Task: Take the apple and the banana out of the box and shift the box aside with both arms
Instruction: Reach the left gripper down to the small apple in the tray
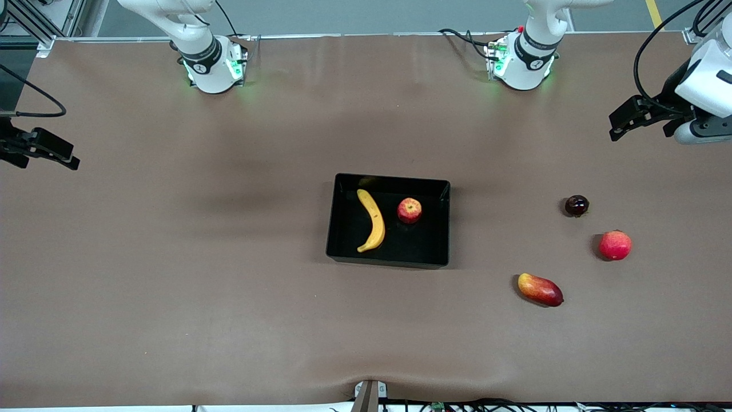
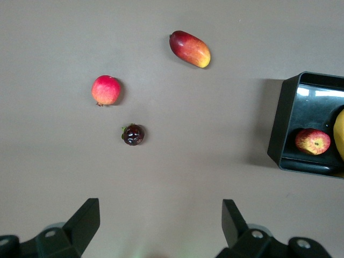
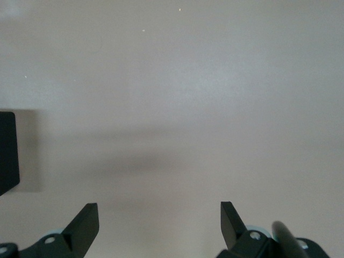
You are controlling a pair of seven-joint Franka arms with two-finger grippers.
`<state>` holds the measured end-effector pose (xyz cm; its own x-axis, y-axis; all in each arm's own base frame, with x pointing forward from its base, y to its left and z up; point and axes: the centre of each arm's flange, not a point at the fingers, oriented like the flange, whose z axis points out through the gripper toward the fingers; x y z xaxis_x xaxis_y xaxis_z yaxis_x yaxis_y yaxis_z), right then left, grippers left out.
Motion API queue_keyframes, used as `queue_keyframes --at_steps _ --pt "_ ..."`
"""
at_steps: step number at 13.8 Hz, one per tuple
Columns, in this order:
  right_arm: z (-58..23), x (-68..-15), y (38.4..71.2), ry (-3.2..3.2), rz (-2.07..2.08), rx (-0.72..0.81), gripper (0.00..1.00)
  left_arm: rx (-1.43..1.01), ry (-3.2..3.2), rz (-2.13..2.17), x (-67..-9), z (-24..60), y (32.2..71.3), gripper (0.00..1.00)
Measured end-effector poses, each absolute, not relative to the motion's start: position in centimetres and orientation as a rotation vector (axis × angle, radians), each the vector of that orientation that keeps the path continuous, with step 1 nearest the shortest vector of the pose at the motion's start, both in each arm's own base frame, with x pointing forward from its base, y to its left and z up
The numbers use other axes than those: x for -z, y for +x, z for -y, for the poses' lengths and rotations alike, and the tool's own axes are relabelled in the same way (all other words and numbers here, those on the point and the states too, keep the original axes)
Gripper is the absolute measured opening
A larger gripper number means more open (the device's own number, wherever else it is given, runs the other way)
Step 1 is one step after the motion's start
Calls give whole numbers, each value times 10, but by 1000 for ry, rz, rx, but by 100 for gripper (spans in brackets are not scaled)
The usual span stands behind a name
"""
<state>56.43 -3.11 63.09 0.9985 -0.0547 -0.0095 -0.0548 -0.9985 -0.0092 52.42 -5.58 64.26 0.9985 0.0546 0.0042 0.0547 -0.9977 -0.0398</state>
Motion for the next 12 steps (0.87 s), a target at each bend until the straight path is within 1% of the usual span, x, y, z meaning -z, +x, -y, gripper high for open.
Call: queue_keyframes --at_steps 3,7,9,12 --pt "31 -630 561 -3130 -86 -53 100 7 -3101 84 -643 56 524 100" --pt "31 -633 561 -3130 -86 -47 100 -10 -3102 62 -636 64 534 100" --pt "31 -636 561 -3130 -87 -37 100 -48 -3100 37 -621 87 541 100" --pt "31 -637 561 -3130 -87 -33 100 -134 -3084 104 -583 146 549 100"
